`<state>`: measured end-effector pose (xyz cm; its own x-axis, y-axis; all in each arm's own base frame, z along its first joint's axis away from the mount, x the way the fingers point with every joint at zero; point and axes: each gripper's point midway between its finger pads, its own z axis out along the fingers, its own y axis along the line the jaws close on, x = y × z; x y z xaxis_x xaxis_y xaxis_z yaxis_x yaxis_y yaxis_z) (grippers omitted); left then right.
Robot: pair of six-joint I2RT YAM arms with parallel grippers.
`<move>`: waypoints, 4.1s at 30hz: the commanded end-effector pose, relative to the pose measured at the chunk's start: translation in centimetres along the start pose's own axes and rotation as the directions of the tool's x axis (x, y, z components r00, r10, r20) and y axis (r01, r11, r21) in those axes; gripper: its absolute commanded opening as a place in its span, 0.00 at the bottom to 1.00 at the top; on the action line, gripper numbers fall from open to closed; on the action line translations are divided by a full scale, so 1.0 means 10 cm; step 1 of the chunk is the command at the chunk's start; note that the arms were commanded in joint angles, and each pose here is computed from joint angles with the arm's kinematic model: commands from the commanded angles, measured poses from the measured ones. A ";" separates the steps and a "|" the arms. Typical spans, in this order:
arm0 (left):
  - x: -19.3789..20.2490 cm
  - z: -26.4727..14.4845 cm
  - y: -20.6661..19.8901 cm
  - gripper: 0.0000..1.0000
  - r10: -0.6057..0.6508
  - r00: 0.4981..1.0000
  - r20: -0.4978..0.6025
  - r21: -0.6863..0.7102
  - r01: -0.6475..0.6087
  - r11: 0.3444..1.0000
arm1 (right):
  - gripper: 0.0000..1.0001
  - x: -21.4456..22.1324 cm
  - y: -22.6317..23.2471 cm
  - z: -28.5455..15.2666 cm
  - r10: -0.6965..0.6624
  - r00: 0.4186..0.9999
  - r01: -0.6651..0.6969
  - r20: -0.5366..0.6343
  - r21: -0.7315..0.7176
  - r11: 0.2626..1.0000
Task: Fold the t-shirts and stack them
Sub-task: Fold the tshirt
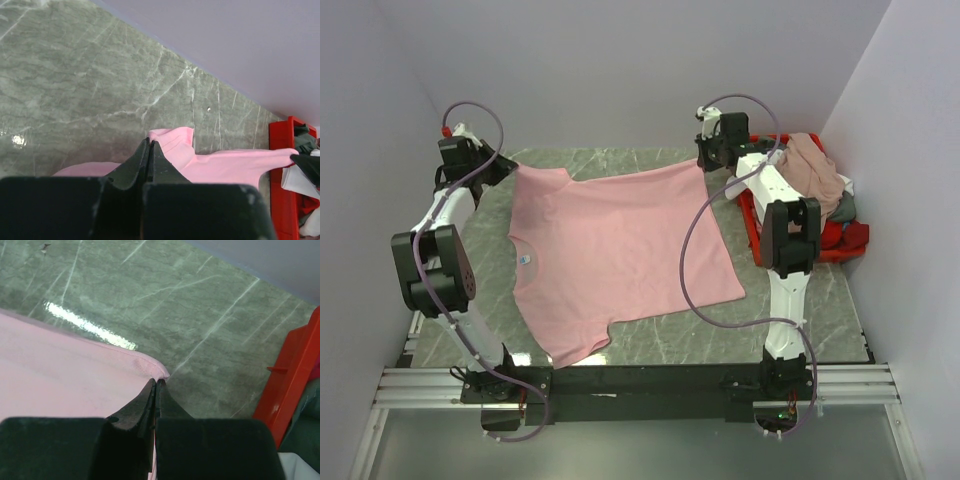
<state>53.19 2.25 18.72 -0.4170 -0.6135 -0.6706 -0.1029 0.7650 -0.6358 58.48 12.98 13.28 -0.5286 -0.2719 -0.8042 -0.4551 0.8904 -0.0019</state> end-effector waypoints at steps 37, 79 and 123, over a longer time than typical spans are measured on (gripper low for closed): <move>0.31 -0.61 -0.25 0.00 0.041 0.999 -0.027 0.090 -0.038 0.995 | 0.00 0.19 -0.23 0.22 0.000 0.999 0.001 -0.039 0.049 0.999; 0.85 -1.04 -0.01 0.00 -0.007 0.994 -0.110 -0.023 0.005 1.000 | 0.02 0.29 -0.32 0.03 -0.014 0.999 0.018 -0.038 0.101 0.995; 1.75 -1.31 0.29 0.77 0.035 0.930 -0.365 -0.269 -0.141 0.953 | 0.73 0.27 0.81 -1.13 -0.151 0.986 0.168 0.076 -0.361 0.917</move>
<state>32.19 -4.41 5.67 -0.7843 -0.5071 -0.3575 -0.3523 0.8383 -0.4162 46.51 14.76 14.72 -0.4648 -0.3839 -0.7978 -0.7280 0.6786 0.0976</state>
